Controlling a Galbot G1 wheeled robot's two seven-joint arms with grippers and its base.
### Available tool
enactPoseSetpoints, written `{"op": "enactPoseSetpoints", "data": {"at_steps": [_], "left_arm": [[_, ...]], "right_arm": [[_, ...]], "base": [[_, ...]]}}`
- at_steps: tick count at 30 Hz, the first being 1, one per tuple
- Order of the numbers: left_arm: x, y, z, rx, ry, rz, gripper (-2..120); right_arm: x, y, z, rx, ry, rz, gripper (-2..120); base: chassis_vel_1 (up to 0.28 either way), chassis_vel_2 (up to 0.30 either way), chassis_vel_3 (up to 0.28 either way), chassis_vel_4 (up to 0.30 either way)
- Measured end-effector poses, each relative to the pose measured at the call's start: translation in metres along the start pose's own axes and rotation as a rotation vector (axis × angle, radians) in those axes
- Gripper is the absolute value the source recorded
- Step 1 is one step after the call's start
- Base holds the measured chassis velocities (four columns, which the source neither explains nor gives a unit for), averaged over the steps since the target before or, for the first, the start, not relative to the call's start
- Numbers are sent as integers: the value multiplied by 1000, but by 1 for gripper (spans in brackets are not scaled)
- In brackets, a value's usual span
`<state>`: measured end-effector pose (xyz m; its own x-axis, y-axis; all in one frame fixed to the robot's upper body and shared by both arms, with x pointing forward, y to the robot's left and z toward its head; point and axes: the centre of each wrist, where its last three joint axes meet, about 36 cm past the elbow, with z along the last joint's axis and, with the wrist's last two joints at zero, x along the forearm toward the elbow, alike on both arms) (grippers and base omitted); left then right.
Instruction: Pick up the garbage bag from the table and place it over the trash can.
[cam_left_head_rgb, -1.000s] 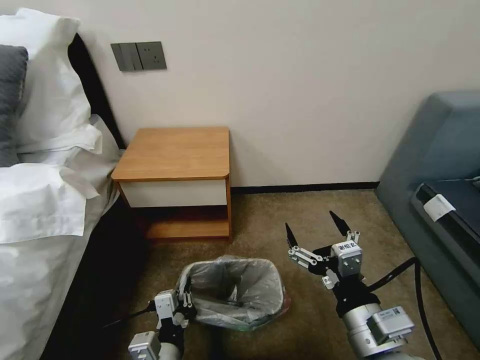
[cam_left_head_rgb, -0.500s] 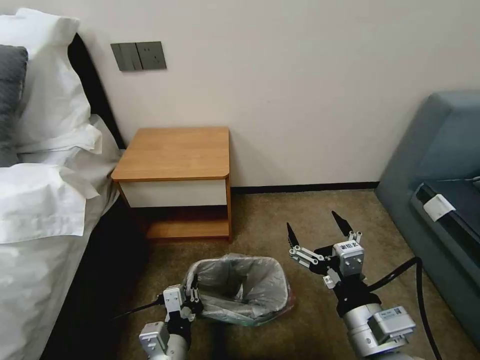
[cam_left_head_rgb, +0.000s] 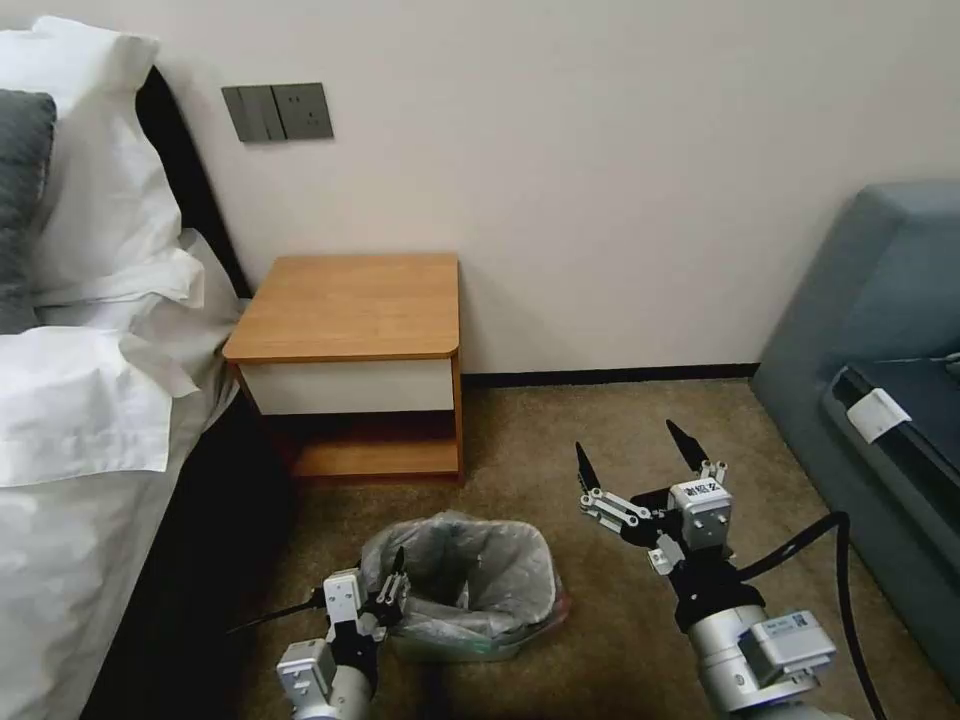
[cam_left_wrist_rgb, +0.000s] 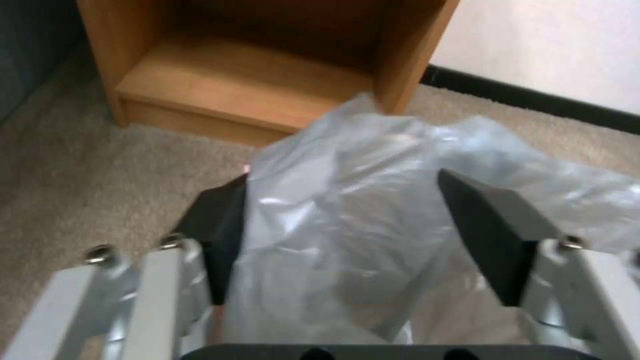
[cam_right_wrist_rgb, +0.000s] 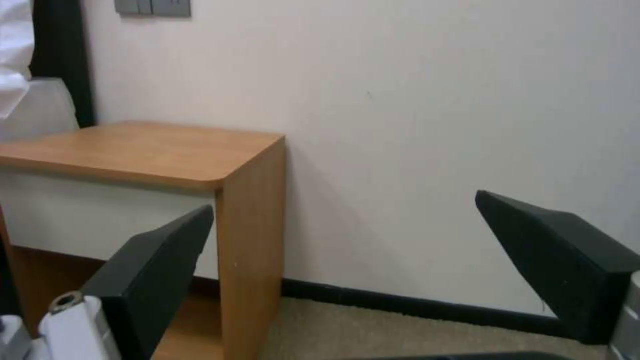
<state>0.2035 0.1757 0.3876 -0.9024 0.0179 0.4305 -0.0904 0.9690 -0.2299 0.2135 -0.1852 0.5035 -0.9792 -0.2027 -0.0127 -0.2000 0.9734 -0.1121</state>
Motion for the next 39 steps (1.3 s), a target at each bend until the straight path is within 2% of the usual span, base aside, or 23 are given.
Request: {"op": "enactPoseSetpoints", "data": {"at_steps": [1, 5, 6, 9, 20, 21, 22, 23, 25, 26, 27, 29, 30, 32, 33, 35, 36, 37, 39], "left_arm": [[0, 0, 0, 0, 0, 0, 71], [4, 1, -5, -2, -13, 1, 89], [4, 1, -5, -2, -13, 1, 89], [7, 3, -9, -8, -19, 4, 99], [17, 2, -19, -23, -49, 12, 100], [18, 4, -21, -40, -82, 9, 100], [18, 4, -21, -40, -82, 9, 100], [16, 6, -23, -58, -131, 1, 100], [11, 16, -29, -115, -285, -11, 100], [11, 16, -29, -115, -285, -11, 100], [7, 23, -32, -160, -377, -15, 100], [6, 30, -39, -203, -497, 29, 100], [6, 30, -39, -203, -497, 29, 100], [17, 30, -49, -189, -537, 91, 100], [17, 30, -49, -189, -537, 91, 100], [29, 36, -47, -167, -529, 136, 100], [35, 44, -46, -165, -527, 130, 100], [35, 44, -46, -165, -527, 130, 100], [53, 60, -45, -142, -497, 100, 100]], "right_arm": [[0, 0, 0, 0, 0, 0, 100], [0, 1, 0, -11, 2, 0, 100], [0, 1, 0, -11, 2, 0, 100], [0, 3, 1, -25, 5, 4, 100], [1, 4, 1, -40, 12, 12, 100], [0, 4, 1, -44, 13, 13, 100], [0, 4, 1, -44, 13, 13, 100], [0, 4, 1, -50, 11, 15, 100], [0, 4, 2, -66, -6, 20, 100], [0, 4, 2, -66, -6, 20, 100], [-1, 4, 5, -75, -13, 27, 100], [0, 4, 13, -86, -30, 49, 100], [0, 4, 13, -86, -30, 49, 100], [3, -2, 21, -75, -46, 74, 100], [3, -2, 21, -75, -46, 74, 100], [10, -8, 25, -71, -53, 100, 100], [14, -10, 27, -74, -59, 118, 100], [14, -10, 27, -74, -59, 118, 100], [23, -14, 30, -74, -70, 145, 100]], "base": [[0, 0, 0, 0], [0, 0, 0, 0], [0, 0, 0, 0], [0, 0, 0, 0], [0, 0, 0, 0], [0, 0, 0, 0], [0, 0, 0, 0], [0, 0, 0, 0], [0, 0, 0, 0], [0, 0, 0, 0], [0, 0, 0, 0], [0, 0, 0, 0], [0, 0, 0, 0], [0, 0, 0, 0], [0, 0, 0, 0], [0, 0, 0, 0], [0, 0, 0, 0], [0, 0, 0, 0], [0, 0, 0, 0]]}}
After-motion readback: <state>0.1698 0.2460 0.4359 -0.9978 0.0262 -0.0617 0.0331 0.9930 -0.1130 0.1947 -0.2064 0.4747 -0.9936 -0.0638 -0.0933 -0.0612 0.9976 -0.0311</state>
